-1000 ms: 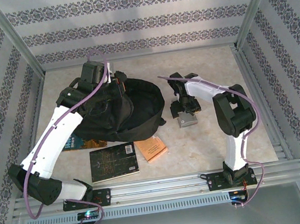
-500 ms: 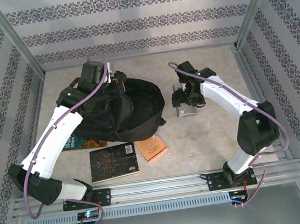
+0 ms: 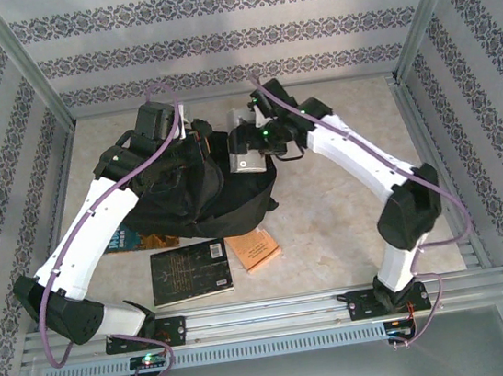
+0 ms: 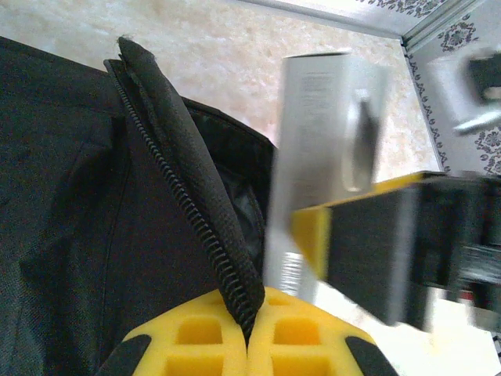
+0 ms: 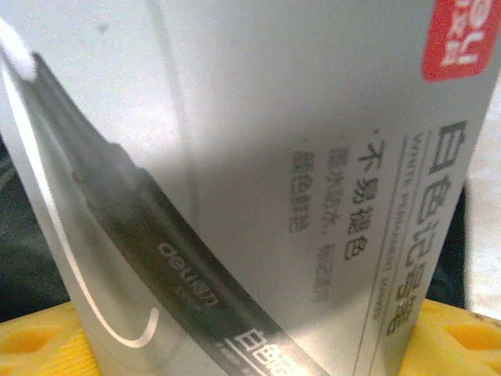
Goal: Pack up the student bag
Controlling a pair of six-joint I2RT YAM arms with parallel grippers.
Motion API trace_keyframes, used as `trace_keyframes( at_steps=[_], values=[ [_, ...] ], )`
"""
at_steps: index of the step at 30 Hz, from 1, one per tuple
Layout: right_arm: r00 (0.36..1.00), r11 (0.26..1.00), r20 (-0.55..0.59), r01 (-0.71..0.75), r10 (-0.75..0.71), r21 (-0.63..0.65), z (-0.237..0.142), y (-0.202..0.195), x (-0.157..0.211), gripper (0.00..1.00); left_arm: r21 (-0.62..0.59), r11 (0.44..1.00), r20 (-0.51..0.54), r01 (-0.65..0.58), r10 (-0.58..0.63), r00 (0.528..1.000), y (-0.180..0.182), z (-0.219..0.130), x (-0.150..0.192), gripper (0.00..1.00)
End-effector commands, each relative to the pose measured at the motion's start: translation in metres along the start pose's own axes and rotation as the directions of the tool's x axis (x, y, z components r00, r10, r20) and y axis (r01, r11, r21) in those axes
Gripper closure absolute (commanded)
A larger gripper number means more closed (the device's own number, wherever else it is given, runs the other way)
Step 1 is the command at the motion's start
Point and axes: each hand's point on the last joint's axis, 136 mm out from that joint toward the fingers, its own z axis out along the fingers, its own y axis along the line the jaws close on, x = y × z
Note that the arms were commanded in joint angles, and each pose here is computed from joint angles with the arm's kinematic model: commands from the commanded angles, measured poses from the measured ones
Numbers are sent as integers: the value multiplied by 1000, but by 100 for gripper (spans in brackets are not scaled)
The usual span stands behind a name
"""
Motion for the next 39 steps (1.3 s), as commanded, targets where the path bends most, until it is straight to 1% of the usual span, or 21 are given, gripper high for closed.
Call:
trace_keyframes(
  at_steps=[1, 5, 9, 12, 14, 17, 21, 26, 31, 34, 36, 39],
  values=[
    [999, 999, -20, -31, 30, -38, 18, 24, 1, 21, 51, 999, 72, -12, 8, 997, -17, -19, -18, 100],
    [998, 1000, -67, -12, 11, -9, 38, 29, 22, 20, 46, 999, 83, -12, 8, 997, -17, -20, -22, 100],
    [991, 997, -109, -82, 81, -5, 57, 21, 36, 20, 52, 999, 89, -13, 8, 996, -20, -20, -25, 100],
    [983, 992, -136, -124, 121, -17, 72, 22, 39, 18, 62, 998, 88, -10, 4, 996, -22, -19, -26, 100],
    [979, 990, -148, -140, 138, 0, 80, 20, 40, 17, 71, 997, 89, -8, 2, 996, -24, -19, -26, 100],
    [972, 985, -160, -166, 171, 44, 89, 10, 39, 13, 76, 997, 93, -7, 0, 996, -26, -20, -29, 100],
    [967, 984, -186, -174, 176, 24, 99, 11, 38, 2, 81, 997, 100, -12, 3, 995, -28, -21, -31, 100],
    [978, 993, -176, -120, 115, -22, 91, 24, 33, 2, 72, 997, 96, -13, 6, 995, -25, -20, -30, 100],
    [990, 998, -131, -62, 58, -30, 72, 28, 26, 2, 70, 997, 96, -15, 8, 995, -25, -18, -30, 100],
    [999, 1000, -41, -9, 8, -25, 50, 31, 14, 2, 69, 997, 97, -17, 11, 995, -26, -18, -31, 100],
    [999, 998, -2, 48, -48, -33, 37, 39, 9, 2, 68, 998, 94, -16, 9, 996, -25, -17, -30, 100],
    [995, 996, 51, 88, -89, 14, 15, 34, 2, 2, 66, 998, 96, -19, 12, 995, -25, -17, -30, 100]
  ],
)
